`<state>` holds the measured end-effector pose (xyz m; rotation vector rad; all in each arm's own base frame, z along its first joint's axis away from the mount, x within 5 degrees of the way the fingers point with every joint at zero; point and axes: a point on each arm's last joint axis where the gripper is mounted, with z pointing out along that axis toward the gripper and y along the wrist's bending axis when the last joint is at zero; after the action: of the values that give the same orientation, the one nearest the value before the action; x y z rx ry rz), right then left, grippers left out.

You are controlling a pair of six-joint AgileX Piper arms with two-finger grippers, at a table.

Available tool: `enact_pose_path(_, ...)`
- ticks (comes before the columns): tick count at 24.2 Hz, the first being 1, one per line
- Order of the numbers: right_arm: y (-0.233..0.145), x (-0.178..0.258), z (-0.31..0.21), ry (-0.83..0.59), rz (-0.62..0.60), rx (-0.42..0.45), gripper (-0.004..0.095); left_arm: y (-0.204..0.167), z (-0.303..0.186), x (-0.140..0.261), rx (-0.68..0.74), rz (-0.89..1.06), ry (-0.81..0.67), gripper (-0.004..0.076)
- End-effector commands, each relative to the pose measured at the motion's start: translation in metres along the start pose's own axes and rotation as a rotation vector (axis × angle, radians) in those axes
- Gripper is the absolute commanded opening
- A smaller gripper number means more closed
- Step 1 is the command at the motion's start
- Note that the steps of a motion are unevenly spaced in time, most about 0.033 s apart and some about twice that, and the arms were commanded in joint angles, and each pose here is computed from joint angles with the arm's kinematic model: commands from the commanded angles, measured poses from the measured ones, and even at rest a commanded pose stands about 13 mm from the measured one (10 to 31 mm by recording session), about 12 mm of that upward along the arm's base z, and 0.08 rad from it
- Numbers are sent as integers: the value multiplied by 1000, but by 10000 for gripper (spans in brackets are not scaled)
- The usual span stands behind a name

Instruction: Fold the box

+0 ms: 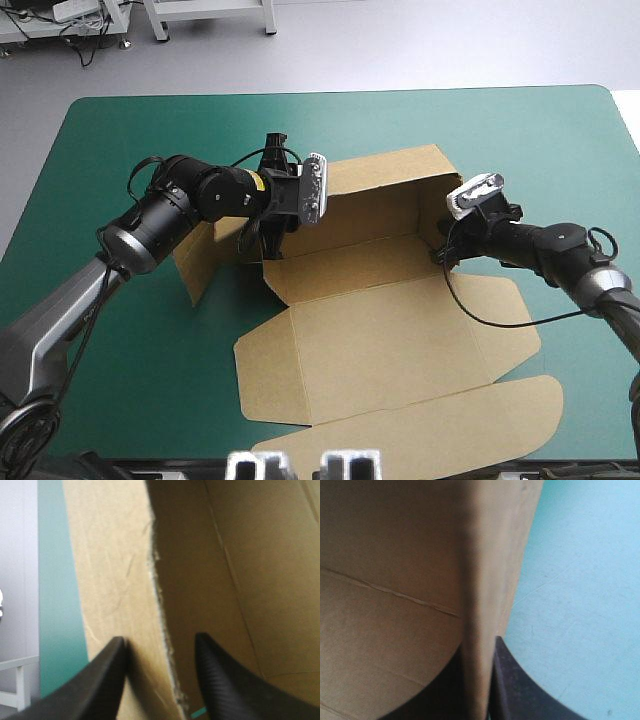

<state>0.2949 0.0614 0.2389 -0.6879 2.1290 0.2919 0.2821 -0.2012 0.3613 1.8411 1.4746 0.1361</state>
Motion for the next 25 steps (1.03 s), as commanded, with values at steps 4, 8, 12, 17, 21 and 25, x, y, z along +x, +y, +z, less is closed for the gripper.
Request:
enact_pose_path(4, 3, -20, -13, -82, 12, -20, -20, 3, -50, -36, -29, -51, -284, 640)
enact_pose_path(8, 3, -21, -13, -84, 12, -19, -20, 8, -69, -41, -84, -41, -317, 454)
enact_pose_path(12, 1, -24, -14, -89, 30, -13, -20, 14, -72, -41, -146, -43, -320, 71)
enact_pose_path(17, -3, -39, -20, -65, 5, -10, -20, 35, -81, -42, -361, -95, -348, 7)
enact_pose_path(21, -6, -53, -28, -30, -28, -11, -20, 50, -99, -32, -357, -225, -388, 15)
enact_pose_path(25, -7, -64, -37, 32, -1, -27, -20, 71, -123, 9, -370, -524, -349, 15)
